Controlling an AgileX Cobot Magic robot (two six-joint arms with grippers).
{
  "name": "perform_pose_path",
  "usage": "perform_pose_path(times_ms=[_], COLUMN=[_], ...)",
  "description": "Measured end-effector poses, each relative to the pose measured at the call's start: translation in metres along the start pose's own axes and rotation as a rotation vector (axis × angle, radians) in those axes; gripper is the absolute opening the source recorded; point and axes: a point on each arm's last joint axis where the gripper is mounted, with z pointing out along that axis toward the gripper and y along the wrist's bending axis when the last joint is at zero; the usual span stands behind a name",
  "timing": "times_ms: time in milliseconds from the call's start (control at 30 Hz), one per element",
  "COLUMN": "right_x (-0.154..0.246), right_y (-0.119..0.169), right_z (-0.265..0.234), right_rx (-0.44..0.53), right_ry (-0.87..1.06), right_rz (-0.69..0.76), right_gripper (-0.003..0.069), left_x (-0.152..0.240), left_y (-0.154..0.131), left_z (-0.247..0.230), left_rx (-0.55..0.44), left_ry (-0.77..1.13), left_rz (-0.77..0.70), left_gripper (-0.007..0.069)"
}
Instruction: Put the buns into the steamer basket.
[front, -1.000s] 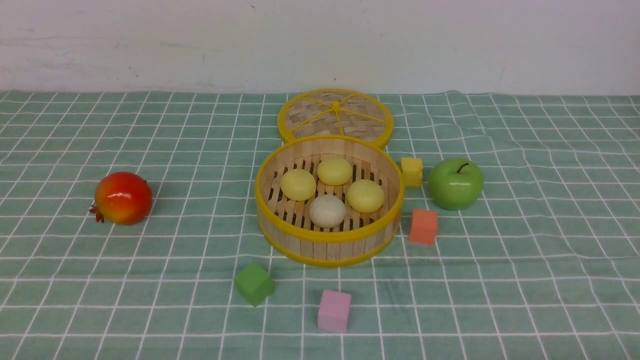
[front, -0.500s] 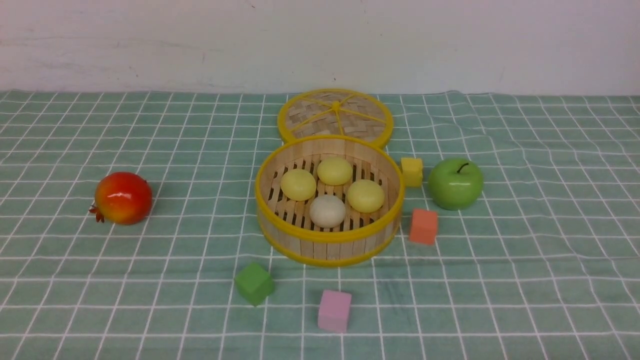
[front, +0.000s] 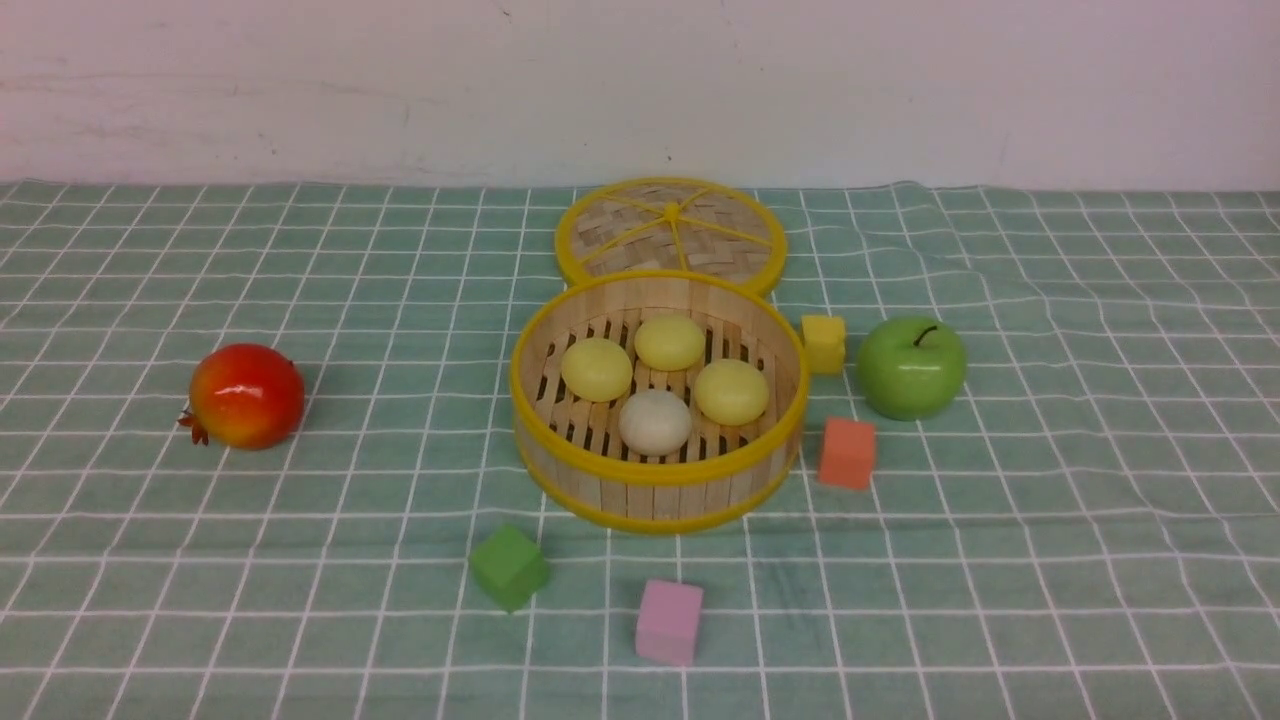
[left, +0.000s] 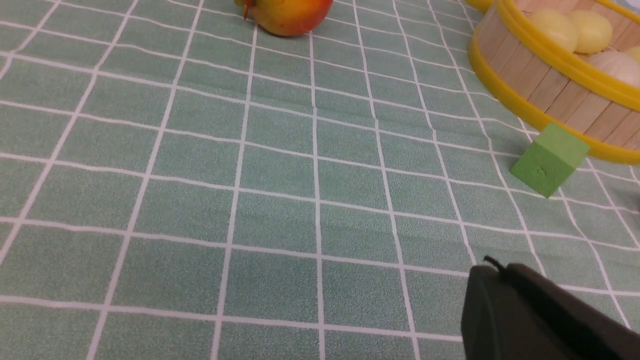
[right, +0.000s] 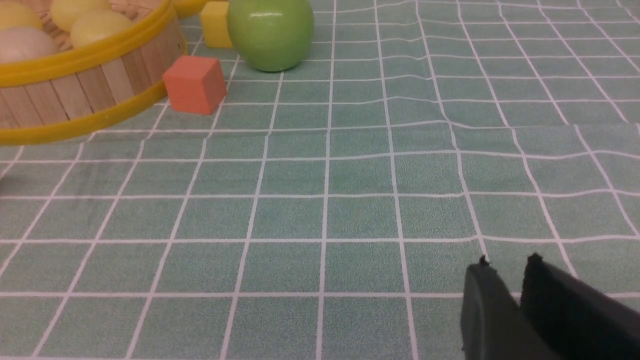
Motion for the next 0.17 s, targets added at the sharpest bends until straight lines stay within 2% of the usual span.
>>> perform_pose_path(times_ms=[167], right_x=[0.0], right_y=[0.0], right_z=[0.0], right_rx=[0.0], right_ry=[0.0], right_rz=[0.0], right_gripper=[0.0125], left_x=[0.0], left_y=[0.0], left_z=[0.0], left_rx=[0.0], left_ry=[0.0], left_rz=[-0.001], left_gripper=[-0.0013])
